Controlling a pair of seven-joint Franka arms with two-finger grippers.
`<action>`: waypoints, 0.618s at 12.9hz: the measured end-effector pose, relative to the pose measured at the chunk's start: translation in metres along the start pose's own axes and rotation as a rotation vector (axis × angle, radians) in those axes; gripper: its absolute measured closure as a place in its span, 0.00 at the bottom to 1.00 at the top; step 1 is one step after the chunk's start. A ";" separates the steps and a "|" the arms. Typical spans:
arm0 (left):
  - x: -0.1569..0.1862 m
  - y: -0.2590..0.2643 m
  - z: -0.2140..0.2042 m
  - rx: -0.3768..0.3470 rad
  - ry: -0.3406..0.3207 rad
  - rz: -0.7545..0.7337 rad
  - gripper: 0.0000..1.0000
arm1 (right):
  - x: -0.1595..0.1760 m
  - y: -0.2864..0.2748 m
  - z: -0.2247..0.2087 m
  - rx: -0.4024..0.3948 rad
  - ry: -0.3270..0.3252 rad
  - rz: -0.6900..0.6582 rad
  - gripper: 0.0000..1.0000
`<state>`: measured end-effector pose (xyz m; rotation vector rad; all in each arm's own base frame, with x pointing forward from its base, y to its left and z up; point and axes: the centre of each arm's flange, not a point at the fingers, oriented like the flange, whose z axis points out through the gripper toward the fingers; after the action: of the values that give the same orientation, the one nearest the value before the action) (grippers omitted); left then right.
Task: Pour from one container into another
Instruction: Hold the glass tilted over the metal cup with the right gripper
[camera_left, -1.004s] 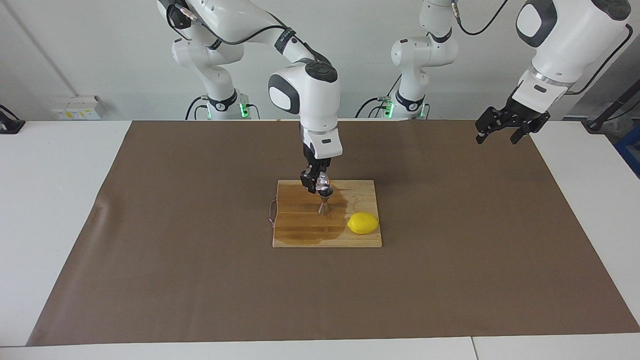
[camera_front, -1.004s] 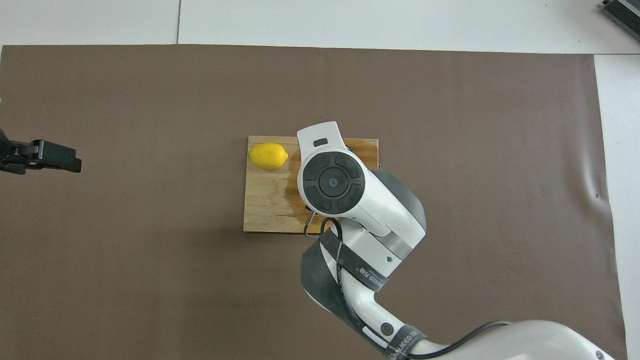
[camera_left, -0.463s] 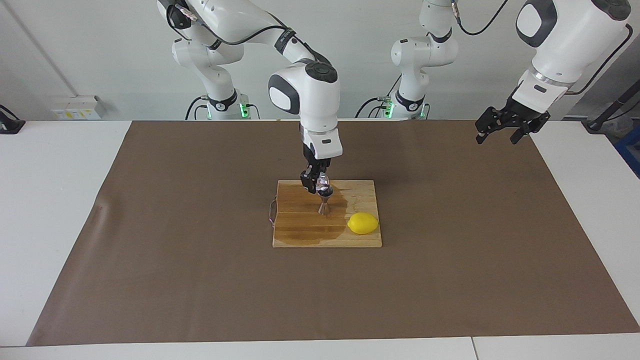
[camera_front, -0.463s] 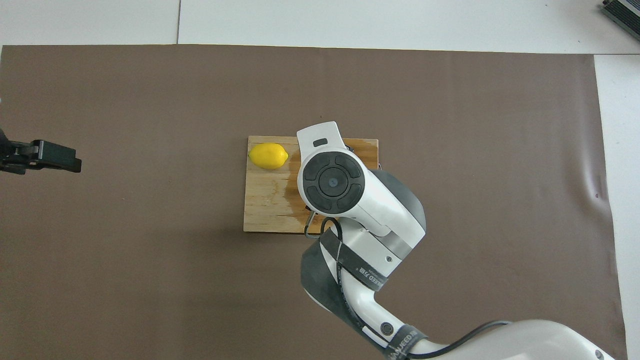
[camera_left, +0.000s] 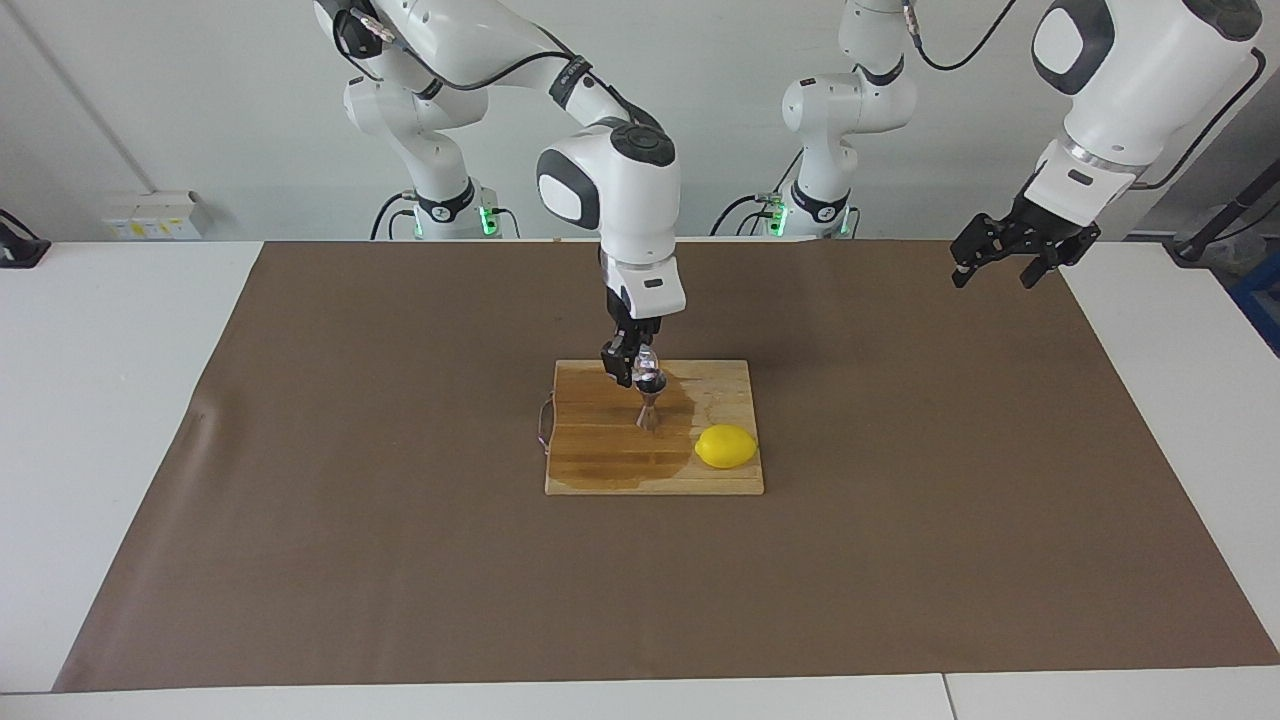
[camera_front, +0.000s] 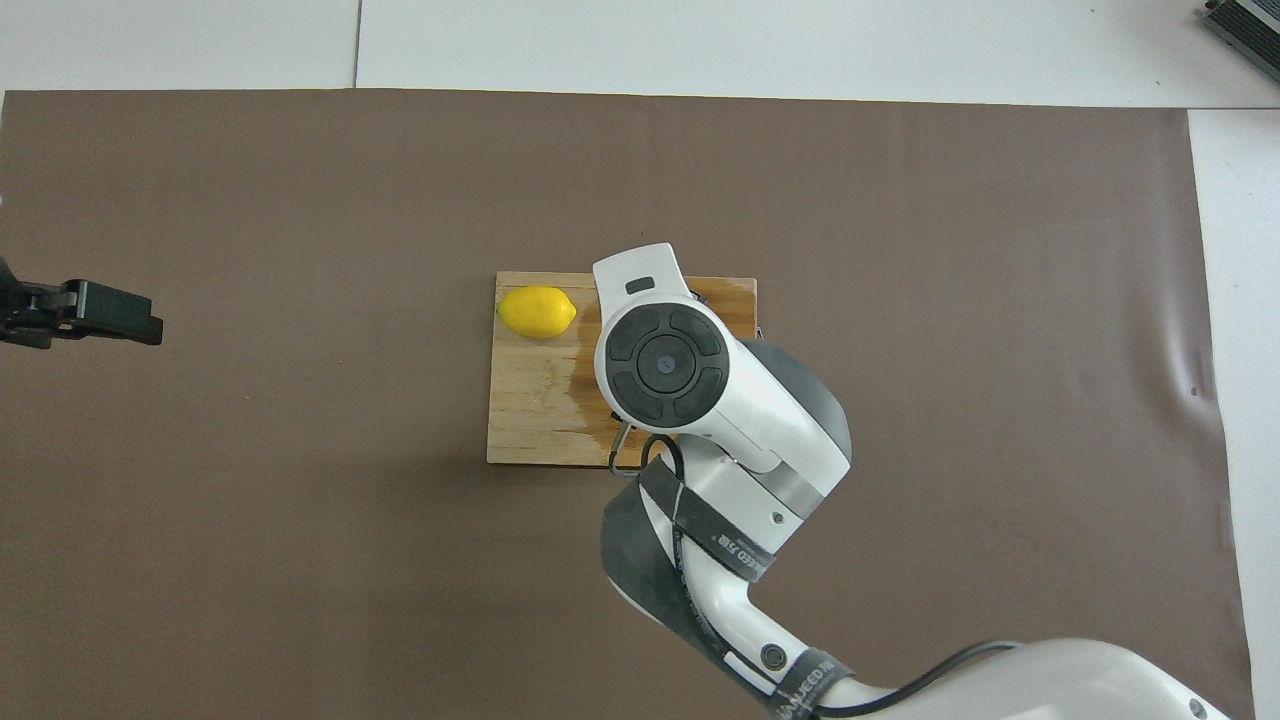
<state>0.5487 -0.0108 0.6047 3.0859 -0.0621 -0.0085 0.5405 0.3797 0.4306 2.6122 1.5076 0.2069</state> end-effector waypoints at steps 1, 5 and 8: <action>0.000 0.000 0.000 0.000 0.000 0.000 0.00 | 0.000 0.000 0.000 0.000 0.000 0.000 0.51; 0.000 0.000 0.000 0.000 0.000 0.000 0.00 | 0.000 0.000 0.001 0.001 -0.001 0.000 0.51; 0.000 0.000 0.000 0.000 0.000 0.000 0.00 | 0.004 -0.003 -0.005 0.000 0.012 -0.006 0.51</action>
<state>0.5487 -0.0108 0.6047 3.0859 -0.0621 -0.0085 0.5389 0.3848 0.4355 2.6108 1.5190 0.2222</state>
